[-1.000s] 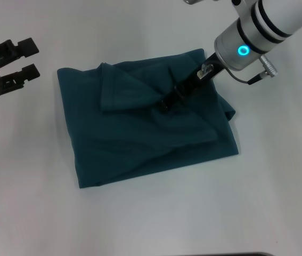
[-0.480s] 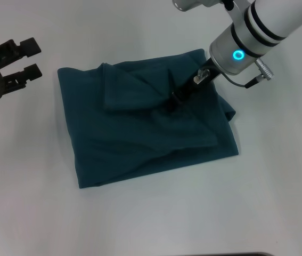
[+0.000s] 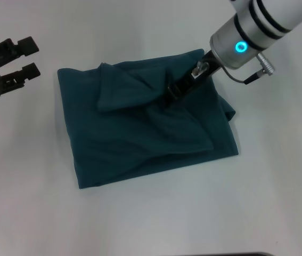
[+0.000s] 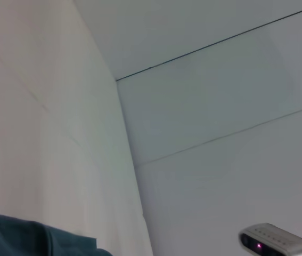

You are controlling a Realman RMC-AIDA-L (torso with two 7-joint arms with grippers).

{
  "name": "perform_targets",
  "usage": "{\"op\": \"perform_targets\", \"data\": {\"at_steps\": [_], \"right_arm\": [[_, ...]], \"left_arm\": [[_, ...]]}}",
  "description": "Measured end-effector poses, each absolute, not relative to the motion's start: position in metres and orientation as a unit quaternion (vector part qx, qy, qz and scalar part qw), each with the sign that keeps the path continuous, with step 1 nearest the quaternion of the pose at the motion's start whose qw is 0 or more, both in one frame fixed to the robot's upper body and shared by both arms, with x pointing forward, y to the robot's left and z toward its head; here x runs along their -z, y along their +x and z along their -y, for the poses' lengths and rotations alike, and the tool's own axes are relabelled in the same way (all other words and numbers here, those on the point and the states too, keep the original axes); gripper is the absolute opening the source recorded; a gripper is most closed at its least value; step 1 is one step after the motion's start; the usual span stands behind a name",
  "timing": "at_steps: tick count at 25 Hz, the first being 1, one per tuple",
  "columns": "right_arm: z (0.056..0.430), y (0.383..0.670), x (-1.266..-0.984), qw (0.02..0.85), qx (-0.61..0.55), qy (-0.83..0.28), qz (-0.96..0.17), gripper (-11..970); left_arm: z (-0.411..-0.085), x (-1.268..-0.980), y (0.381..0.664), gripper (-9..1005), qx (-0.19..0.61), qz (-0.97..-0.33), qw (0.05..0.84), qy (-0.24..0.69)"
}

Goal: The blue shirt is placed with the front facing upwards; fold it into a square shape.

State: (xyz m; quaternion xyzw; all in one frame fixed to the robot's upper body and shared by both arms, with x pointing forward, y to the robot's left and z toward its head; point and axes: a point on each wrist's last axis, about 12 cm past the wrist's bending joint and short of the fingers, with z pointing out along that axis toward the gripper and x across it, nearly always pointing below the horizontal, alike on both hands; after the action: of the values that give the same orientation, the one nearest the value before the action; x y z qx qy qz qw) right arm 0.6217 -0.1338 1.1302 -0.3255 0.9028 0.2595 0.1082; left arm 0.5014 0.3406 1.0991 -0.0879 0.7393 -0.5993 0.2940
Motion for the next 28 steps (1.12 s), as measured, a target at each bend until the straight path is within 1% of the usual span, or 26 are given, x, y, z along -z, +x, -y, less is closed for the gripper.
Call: {"op": "perform_targets", "data": {"at_steps": [5,13,25,28], "right_arm": [[0.138,0.621,-1.147,0.11,-0.269,-0.319,-0.902,93],[0.153,0.618,-1.172,0.129,-0.268,-0.307,-0.904,109],[0.178,0.614,-1.192,0.136,-0.285,-0.285,-0.905,134],[0.184,0.612,-1.193,0.128,-0.287,-0.281,-0.907,140]], "left_arm": [[-0.341,-1.099,0.5,886,0.601,-0.737,0.296,-0.089],[-0.341,-1.1,0.501,885,0.602,-0.736,0.297,-0.088],[-0.343,-1.1,0.499,885,0.603,-0.732,0.302,-0.092],[-0.344,-1.1,0.499,884,0.603,-0.732,0.302,-0.092]]}}
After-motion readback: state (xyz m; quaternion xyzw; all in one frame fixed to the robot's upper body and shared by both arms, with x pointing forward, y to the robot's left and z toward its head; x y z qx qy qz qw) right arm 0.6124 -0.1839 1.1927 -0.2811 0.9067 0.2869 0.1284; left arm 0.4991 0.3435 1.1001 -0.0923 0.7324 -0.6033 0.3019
